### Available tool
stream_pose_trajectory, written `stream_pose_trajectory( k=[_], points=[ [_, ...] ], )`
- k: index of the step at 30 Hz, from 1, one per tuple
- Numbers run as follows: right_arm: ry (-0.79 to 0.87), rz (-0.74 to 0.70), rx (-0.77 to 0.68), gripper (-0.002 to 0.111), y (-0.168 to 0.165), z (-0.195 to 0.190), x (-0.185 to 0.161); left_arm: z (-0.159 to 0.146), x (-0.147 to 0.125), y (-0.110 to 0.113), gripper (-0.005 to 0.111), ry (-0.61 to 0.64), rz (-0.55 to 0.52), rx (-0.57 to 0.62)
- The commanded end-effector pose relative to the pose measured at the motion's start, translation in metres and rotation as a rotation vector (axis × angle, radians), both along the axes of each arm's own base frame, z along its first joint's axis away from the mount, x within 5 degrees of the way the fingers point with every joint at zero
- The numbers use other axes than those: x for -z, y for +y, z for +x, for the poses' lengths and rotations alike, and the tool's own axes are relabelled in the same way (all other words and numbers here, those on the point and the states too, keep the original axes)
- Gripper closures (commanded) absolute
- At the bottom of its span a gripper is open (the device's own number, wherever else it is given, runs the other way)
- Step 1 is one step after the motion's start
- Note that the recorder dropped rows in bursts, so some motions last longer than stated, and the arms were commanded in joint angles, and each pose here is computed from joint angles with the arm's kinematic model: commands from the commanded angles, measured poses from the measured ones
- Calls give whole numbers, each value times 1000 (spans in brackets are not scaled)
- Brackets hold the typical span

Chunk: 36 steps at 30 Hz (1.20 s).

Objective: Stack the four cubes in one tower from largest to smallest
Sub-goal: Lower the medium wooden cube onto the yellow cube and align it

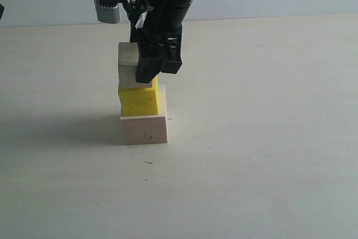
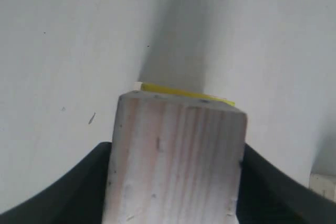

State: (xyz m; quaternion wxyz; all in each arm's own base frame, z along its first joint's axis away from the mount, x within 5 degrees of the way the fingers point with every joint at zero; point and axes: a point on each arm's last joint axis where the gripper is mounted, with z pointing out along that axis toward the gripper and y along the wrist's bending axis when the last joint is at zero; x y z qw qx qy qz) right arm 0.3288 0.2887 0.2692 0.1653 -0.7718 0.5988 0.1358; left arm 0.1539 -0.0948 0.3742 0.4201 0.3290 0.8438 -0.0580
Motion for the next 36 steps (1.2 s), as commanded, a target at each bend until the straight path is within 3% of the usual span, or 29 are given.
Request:
stream_pose_trajectory(
  k=[1,14,19,27,36],
  points=[
    [-16,-3,3,108,0,0,-3,0,0,1,107,-2,6,0],
    [-6,4,26,108,1,0,-3,0,0,1,107,-2,6,0],
    [-8,19,30,93,2,1,-4,0,0,1,107,-2,6,0],
    [-13,24,34,58,2,1,-4,0,0,1,107,-2,6,0],
    [1,21,55,53,2,1,-4,-1,1,1,107,10,14,-1]
  ],
)
